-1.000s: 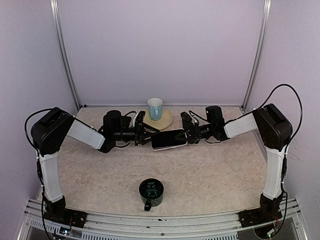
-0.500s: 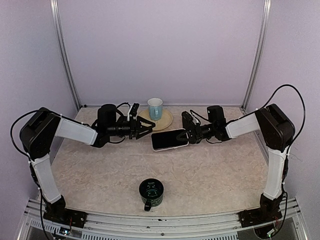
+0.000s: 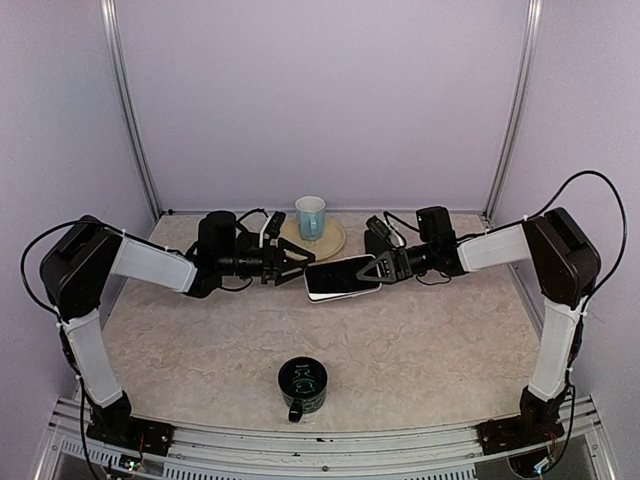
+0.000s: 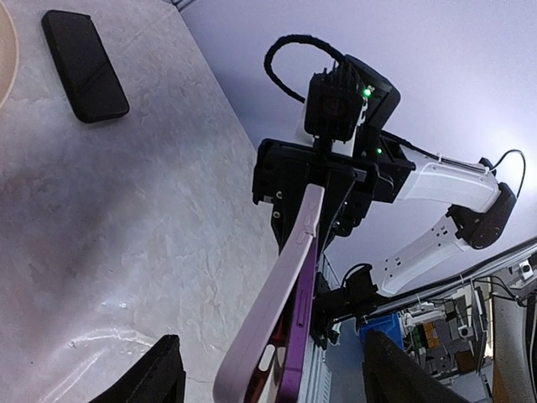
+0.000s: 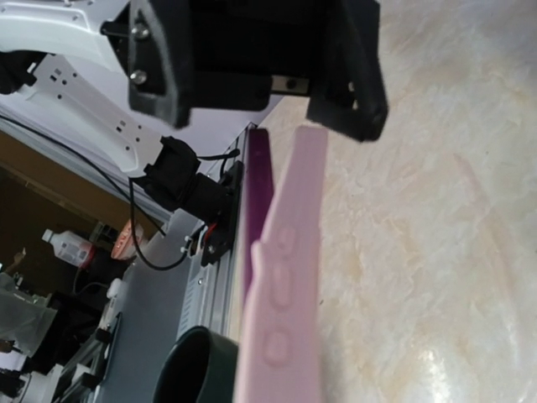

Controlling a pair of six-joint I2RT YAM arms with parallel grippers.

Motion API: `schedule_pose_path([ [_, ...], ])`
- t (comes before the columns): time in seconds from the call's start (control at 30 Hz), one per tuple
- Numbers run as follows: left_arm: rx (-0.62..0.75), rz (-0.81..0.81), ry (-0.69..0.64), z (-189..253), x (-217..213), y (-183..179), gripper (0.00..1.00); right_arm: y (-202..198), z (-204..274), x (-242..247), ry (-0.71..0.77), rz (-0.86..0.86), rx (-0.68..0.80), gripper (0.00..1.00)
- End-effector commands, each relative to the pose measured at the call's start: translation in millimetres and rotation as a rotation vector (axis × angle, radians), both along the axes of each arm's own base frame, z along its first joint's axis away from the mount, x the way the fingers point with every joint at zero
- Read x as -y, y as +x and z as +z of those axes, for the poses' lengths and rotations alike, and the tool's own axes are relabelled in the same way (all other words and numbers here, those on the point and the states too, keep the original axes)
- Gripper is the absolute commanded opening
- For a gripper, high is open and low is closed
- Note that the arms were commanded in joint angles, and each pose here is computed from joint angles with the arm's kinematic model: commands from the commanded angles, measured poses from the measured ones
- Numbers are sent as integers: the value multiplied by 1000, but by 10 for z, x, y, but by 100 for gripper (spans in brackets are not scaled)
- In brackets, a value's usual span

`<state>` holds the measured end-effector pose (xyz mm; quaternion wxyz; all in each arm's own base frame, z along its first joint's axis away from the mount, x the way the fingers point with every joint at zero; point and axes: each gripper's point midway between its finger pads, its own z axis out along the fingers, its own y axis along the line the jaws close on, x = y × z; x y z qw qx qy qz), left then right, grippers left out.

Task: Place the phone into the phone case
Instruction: Press the corner of the phone case at the bottom left corner of the phone case.

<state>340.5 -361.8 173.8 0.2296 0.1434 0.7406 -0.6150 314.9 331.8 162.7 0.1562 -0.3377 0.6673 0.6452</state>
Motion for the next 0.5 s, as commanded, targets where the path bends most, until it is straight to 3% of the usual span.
schedule_pose_path([
  [0.0,24,-81,-34,75,89,-166,70,-96,333,-14,62,56,109,0],
  [0.13,26,-112,-42,94,124,-233,65,-69,316,-21,52,45,107,0],
  [0.47,24,-140,-47,95,141,-301,39,42,255,10,27,3,86,0],
])
